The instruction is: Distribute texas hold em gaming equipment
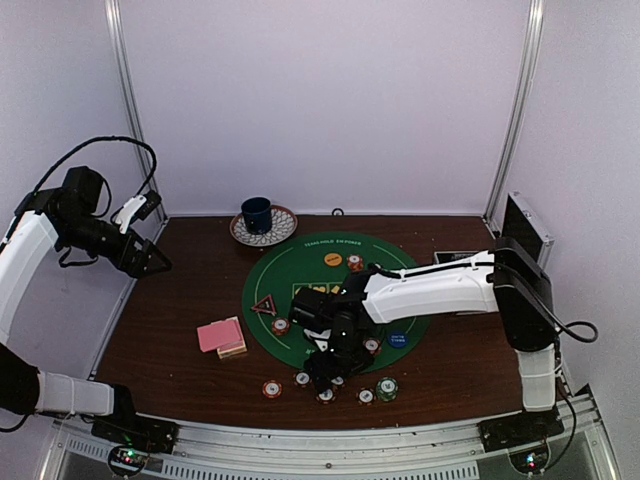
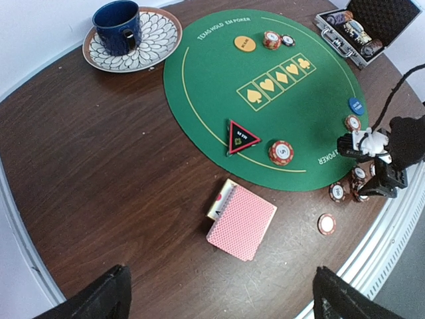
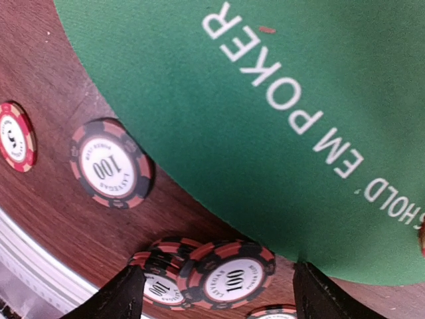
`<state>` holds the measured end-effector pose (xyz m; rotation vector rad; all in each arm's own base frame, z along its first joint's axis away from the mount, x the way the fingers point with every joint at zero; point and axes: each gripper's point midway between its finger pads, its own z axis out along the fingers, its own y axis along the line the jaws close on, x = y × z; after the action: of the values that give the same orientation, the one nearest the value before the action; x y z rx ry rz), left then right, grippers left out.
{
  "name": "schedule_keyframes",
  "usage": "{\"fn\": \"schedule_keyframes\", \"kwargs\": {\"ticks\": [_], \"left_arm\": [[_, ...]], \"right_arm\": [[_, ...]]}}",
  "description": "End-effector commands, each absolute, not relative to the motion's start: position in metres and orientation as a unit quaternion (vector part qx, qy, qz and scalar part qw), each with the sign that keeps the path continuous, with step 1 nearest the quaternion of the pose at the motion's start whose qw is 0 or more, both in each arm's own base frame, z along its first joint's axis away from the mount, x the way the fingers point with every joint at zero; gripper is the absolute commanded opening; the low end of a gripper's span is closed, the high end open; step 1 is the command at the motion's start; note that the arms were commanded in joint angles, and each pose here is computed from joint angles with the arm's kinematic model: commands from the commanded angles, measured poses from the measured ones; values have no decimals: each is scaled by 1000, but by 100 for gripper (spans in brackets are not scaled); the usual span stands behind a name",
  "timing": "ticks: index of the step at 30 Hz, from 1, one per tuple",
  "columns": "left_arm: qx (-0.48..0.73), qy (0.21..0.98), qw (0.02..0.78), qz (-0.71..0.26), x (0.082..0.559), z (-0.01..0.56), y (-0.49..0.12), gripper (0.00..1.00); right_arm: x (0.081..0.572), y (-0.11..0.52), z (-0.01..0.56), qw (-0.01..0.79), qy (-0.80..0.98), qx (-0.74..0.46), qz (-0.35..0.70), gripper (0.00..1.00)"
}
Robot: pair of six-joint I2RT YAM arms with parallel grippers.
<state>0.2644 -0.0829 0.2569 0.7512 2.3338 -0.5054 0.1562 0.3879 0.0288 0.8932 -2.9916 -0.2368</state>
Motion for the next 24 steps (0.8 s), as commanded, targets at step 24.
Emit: {"fn": "schedule_keyframes", "kwargs": {"ticks": [24], "left_arm": [[305,871,325,-205,258,264,-89,97]], "right_arm": [[183,365,21,-45,-972,230,15,59]]}}
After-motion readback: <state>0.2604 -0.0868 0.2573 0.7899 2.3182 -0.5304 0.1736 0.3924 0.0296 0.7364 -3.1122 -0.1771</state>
